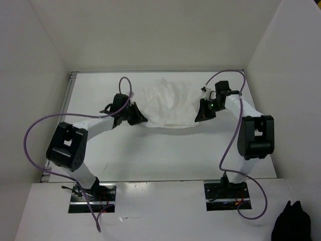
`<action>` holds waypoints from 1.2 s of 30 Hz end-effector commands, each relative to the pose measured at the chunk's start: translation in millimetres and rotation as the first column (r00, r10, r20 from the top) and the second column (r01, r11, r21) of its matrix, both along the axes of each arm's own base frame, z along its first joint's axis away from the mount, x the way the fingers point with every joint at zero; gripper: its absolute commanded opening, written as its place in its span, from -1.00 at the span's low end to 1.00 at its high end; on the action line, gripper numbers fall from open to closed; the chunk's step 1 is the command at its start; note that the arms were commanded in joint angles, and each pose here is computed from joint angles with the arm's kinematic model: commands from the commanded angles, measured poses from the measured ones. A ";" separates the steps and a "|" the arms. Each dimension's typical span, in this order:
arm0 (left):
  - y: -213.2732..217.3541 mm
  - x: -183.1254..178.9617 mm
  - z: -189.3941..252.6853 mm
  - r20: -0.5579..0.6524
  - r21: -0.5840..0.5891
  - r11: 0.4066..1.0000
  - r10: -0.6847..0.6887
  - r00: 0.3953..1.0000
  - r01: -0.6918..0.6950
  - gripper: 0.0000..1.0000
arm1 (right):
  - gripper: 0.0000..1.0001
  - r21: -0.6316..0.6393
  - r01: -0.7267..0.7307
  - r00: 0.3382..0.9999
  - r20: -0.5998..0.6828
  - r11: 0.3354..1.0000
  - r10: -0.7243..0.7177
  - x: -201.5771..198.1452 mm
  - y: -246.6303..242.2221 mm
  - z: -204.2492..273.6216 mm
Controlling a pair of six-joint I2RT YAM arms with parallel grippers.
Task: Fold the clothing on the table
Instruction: Flatten the skirt out
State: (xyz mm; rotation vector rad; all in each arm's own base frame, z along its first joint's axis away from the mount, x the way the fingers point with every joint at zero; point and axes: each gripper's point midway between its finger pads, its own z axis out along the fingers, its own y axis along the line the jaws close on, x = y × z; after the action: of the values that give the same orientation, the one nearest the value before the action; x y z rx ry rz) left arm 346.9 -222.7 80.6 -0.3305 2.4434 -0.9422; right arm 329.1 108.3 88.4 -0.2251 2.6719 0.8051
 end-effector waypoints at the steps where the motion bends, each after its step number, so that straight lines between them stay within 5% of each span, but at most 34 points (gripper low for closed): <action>1: 21.6 89.7 66.6 0.239 0.004 1.000 0.025 0.971 -0.027 -1.00 | -1.00 0.066 -0.020 0.986 0.164 0.998 0.009 82.2 17.7 48.8; 2: 27.2 110.1 81.5 0.260 -0.007 1.000 0.019 0.965 -0.017 -1.00 | -1.00 0.096 -0.044 0.973 0.228 0.994 0.021 100.3 23.6 72.5; 3: 20.4 143.5 162.1 0.430 -0.033 0.999 0.019 0.903 -0.005 -1.00 | -1.00 0.145 -0.093 0.928 0.371 0.985 0.033 123.1 33.1 133.8; 5: 29.9 160.1 242.1 0.600 0.002 1.000 0.019 0.800 -0.025 -1.00 | -1.00 0.135 -0.150 0.816 0.576 0.979 0.046 134.6 36.3 201.5; 8: 39.1 136.8 356.1 0.811 0.031 0.998 0.011 0.584 -0.061 -0.99 | -1.00 0.099 -0.151 0.593 0.805 0.984 0.010 114.0 31.0 285.7; 10: 43.7 125.3 325.1 0.775 0.057 0.996 -0.001 0.632 -0.068 -0.96 | -1.00 0.021 -0.166 0.584 0.807 0.986 0.081 103.2 29.1 276.2; 13: 53.0 78.5 303.8 0.767 0.061 0.996 -0.009 0.642 -0.058 -0.96 | -1.00 -0.029 -0.212 0.738 0.651 0.977 0.179 79.7 21.4 190.4; 14: 55.0 64.9 236.8 0.670 0.073 0.996 -0.011 0.743 -0.052 -0.94 | -1.00 -0.029 -0.230 0.803 0.560 0.973 0.206 58.9 19.3 152.2; 16: 58.1 31.3 207.3 0.630 0.062 0.997 -0.006 0.776 -0.044 -0.94 | -1.00 -0.080 -0.239 0.847 0.470 0.968 0.248 41.9 9.7 111.0; 18: 61.7 -6.1 130.3 0.470 0.097 0.995 -0.027 0.882 -0.022 -0.87 | -1.00 -0.078 -0.232 0.916 0.319 0.970 0.244 11.3 2.9 64.5; 23: 54.4 -83.8 55.0 0.258 0.102 0.992 -0.099 0.961 0.075 -0.53 | -1.00 -0.162 -0.251 0.962 0.070 0.954 0.264 -29.3 -20.1 -2.4; 25: 37.8 -93.6 66.1 0.286 0.090 0.988 -0.144 0.947 0.124 -0.08 | -0.96 -0.157 -0.268 0.962 0.020 0.951 0.274 -33.8 -25.4 -4.1; 26: 38.4 -92.4 69.5 0.281 0.087 0.990 -0.132 0.951 0.111 0.16 | -0.85 -0.153 -0.279 0.960 -0.003 0.948 0.282 -37.1 -25.9 -5.5; 30: 42.2 -89.2 68.1 0.215 0.123 0.988 -0.119 0.969 0.094 0.57 | 0.85 -0.163 -0.288 0.957 -0.024 0.944 0.288 -37.9 -28.5 0.2; 31: 42.2 -89.2 68.2 0.215 0.123 0.988 -0.119 0.969 0.094 0.62 | 0.99 -0.176 -0.271 0.962 -0.023 0.946 0.271 -37.6 -30.4 2.8; 36: 26.0 -85.0 64.1 0.168 0.011 0.996 -0.087 0.982 0.086 0.70 | 0.99 -0.336 -0.051 0.982 0.154 0.941 0.108 2.7 -54.9 28.7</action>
State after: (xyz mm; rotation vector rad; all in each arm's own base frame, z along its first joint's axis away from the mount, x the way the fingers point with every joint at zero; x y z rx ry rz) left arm 259.0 -186.7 147.6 -0.0551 2.3034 -0.8773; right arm 297.7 71.1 84.4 -0.5666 2.7560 0.5471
